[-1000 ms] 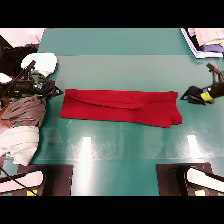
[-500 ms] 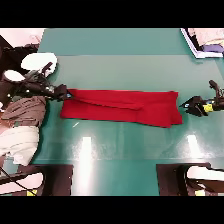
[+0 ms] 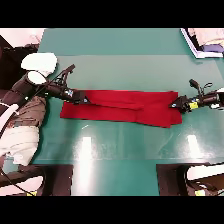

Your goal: Fold the shirts.

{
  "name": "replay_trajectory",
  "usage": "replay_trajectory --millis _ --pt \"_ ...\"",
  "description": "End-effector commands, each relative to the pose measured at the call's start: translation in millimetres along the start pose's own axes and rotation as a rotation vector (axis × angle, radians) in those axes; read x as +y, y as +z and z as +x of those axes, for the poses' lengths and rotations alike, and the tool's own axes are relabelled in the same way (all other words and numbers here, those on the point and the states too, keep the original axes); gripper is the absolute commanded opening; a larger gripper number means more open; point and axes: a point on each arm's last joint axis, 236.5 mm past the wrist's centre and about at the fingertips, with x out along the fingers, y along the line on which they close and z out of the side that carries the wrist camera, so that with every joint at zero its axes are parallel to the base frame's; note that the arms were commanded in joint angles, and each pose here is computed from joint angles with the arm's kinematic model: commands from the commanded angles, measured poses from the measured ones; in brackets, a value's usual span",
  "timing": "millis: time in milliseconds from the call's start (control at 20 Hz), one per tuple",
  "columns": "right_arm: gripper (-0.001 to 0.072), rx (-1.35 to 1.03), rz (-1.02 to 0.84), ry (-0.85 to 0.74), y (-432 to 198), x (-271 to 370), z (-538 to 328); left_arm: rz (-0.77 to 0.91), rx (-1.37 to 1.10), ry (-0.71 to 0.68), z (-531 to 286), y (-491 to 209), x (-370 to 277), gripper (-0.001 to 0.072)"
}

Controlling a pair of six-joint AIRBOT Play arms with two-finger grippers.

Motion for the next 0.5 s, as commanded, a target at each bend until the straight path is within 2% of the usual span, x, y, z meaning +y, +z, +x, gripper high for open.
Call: replay_trajectory --millis 0,50,100,150,300,450 --pt "0.0287 0.008 -0.022 0.045 2.5 14.9 8.1 -0.001 -0.001 -0.001 10.9 -1.4 -13.3 0.0023" --pt "0.0125 0.015 -0.024 0.049 0.7 16.7 7.4 0.006 -0.001 -0.003 15.8 -2.6 -19.6 0.0022" --pt "0.0046 0.015 -0.031 0.05 -0.2 19.7 5.2 0.024 -0.008 -0.001 20.9 -2.2 -25.0 0.0022" --pt "0.002 0.001 -0.047 0.043 0.7 24.5 0.4 0.044 -0.033 0.002 26.3 2.0 -31.3 0.0022" --pt "0.0018 -0.062 -0.095 0.008 4.1 51.6 -22.3 0.077 -0.129 0.013 38.2 23.1 -45.2 0.0022" --pt "0.0018 -0.113 -0.191 -0.024 8.1 103.4 -46.7 0.11 -0.07 -0.012 65.1 30.3 -60.3 0.0022"
